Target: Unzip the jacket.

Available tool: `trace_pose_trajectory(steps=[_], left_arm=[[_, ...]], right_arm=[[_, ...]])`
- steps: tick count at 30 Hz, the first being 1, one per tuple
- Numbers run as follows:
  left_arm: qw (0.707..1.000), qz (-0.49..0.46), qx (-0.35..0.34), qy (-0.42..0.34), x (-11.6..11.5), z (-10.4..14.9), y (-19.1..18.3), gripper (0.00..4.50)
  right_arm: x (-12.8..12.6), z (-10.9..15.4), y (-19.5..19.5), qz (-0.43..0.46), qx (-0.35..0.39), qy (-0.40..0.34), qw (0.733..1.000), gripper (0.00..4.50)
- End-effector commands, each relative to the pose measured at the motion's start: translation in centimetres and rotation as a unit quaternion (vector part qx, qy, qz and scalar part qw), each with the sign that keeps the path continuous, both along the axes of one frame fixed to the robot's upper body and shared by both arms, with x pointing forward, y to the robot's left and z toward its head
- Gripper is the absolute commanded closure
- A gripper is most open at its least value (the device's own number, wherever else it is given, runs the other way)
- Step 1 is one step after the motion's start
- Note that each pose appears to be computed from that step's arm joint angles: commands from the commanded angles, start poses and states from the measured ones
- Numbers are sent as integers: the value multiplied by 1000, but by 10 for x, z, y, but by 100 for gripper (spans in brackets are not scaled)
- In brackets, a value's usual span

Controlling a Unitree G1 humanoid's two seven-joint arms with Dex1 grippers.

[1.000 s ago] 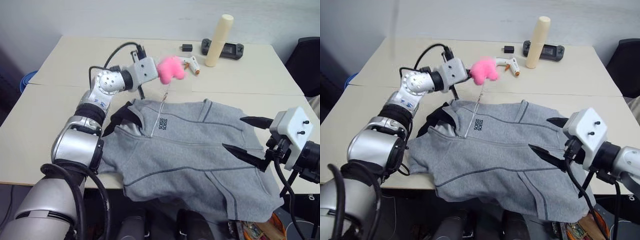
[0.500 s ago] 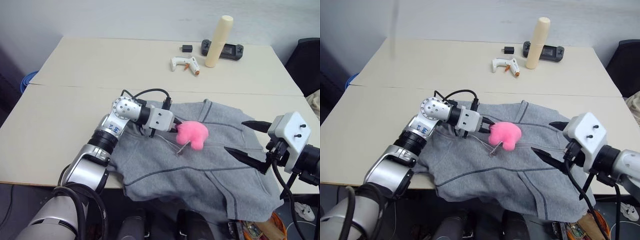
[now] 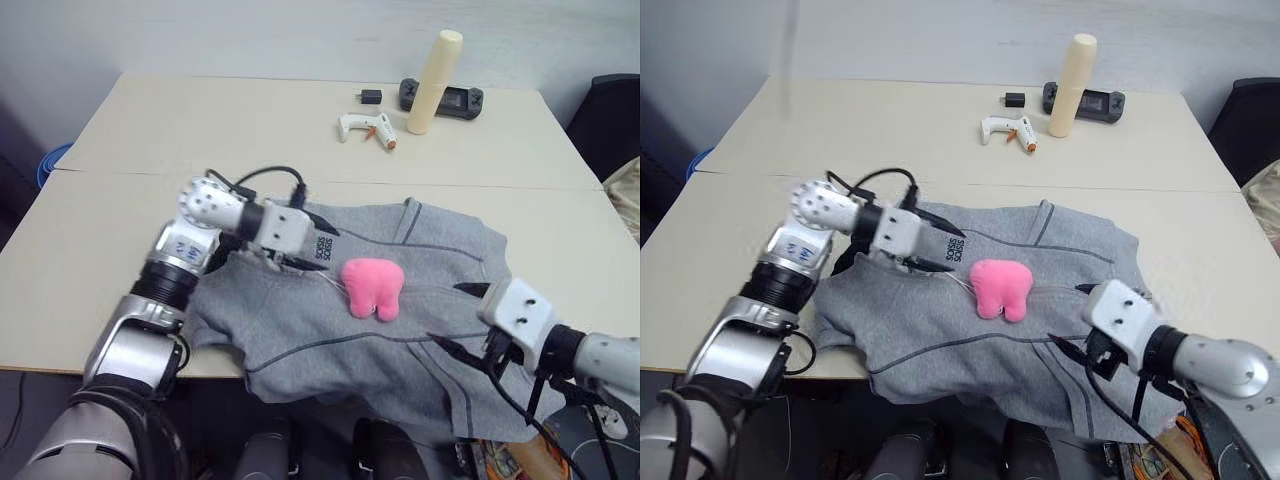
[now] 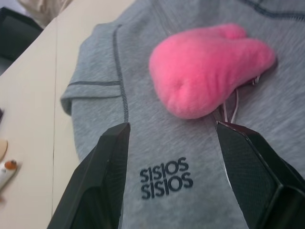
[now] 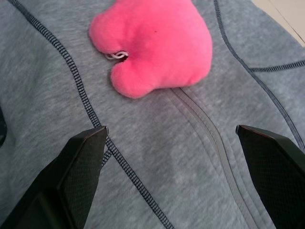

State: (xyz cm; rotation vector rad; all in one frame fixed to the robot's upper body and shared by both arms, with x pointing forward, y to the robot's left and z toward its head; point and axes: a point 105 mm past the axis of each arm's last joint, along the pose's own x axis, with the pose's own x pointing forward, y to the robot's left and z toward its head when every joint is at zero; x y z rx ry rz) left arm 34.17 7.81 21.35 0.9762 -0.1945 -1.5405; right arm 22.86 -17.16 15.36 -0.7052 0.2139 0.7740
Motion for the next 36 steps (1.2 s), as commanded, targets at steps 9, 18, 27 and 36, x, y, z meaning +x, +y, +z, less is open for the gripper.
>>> trace_pose_trajectory(steps=[9, 18, 27, 36], left_arm=[[982, 72, 15, 173, -21, -23, 53, 150], [987, 89, 12, 137, -6, -39, 39, 150], [989, 102, 34, 103, 8, -51, 42, 143], [991, 44, 20, 126, -29, -16, 55, 143]], right_arm=[[40, -20, 49, 103, -58, -160, 980, 0], [84, -16, 60, 88, -68, -241, 964, 0], [84, -8, 63, 78, -34, -248, 965, 252], [83, -8, 57, 55, -32, -242, 968, 438]])
